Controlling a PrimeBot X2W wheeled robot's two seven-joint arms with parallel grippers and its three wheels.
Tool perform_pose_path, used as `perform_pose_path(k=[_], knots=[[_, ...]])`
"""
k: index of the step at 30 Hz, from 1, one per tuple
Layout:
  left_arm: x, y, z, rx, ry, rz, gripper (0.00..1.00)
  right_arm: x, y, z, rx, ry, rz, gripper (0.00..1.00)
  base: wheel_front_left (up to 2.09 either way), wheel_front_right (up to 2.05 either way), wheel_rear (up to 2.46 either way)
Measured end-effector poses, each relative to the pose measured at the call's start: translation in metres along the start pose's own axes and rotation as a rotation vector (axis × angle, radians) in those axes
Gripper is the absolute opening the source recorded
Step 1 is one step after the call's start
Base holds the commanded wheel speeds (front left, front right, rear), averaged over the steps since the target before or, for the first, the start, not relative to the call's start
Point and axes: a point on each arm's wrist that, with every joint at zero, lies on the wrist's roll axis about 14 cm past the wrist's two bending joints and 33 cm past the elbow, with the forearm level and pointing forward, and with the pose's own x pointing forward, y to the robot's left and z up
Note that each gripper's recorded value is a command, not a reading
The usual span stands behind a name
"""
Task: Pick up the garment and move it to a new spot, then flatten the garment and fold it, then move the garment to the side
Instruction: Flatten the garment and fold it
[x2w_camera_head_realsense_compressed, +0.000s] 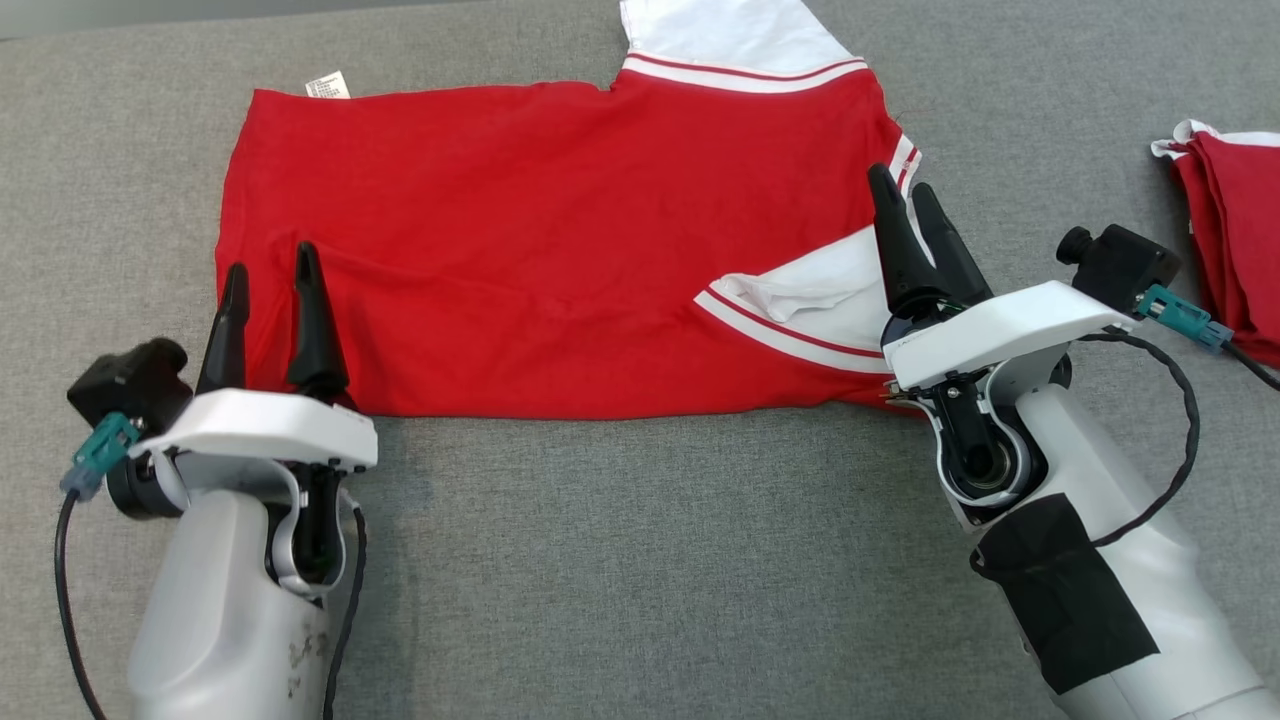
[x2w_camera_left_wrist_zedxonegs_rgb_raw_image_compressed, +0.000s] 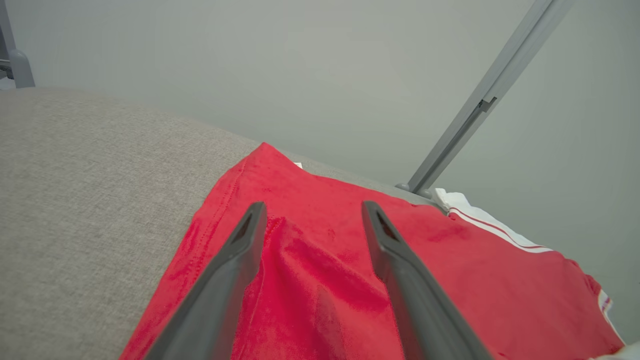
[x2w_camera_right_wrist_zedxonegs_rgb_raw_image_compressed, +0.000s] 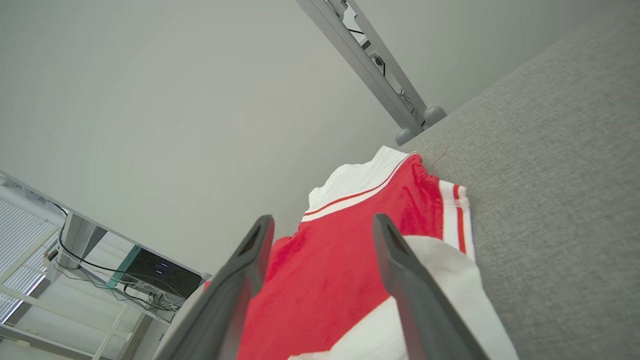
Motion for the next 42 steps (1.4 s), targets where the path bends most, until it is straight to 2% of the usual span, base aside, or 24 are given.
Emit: perform_pose_path(k=[6,14,19,23,34,35,36,38,40,42], knots=[[-0.018,0.01,0.003,0.003,-0.015,0.014,1.0,0.0,0.006,0.017,-0.018,-0.051,0.02,1.0,0.0,0.0,0.0],[-0.05,0.033,-0.009,0.003,0.022,0.085,1.0,-0.013,0.012,0.052,-0.165,-0.14,0.059,1.0,0.0,0.0,0.0],[-0.065,0.038,-0.035,0.017,0.115,0.104,1.0,-0.036,0.007,0.049,-0.287,-0.144,0.051,1.0,0.0,0.0,0.0],[-0.069,0.037,-0.049,0.015,0.174,0.113,1.0,-0.057,0.001,0.04,-0.314,-0.137,0.034,1.0,0.0,0.0,0.0],[-0.051,0.047,-0.057,-0.039,0.209,0.176,1.0,-0.096,-0.02,0.029,-0.356,-0.078,-0.039,1.0,0.0,0.0,0.0],[-0.049,0.048,-0.057,-0.041,0.211,0.181,0.94,-0.099,-0.024,0.026,-0.358,-0.062,-0.052,1.0,0.0,0.0,0.0],[-0.047,0.05,-0.057,-0.042,0.209,0.186,0.82,-0.102,-0.027,0.023,-0.363,-0.048,-0.061,1.0,0.0,0.0,0.0],[-0.043,0.053,-0.056,-0.043,0.206,0.193,0.39,-0.108,-0.032,0.018,-0.366,-0.018,-0.078,1.0,0.0,0.0,0.0],[-0.04,0.055,-0.056,-0.042,0.205,0.199,0.0,-0.113,-0.035,0.012,-0.37,0.014,-0.09,1.0,0.0,0.0,0.0],[-0.037,0.057,-0.053,-0.042,0.194,0.203,0.0,-0.116,-0.037,0.006,-0.372,0.046,-0.098,1.0,0.0,0.0,0.0]])
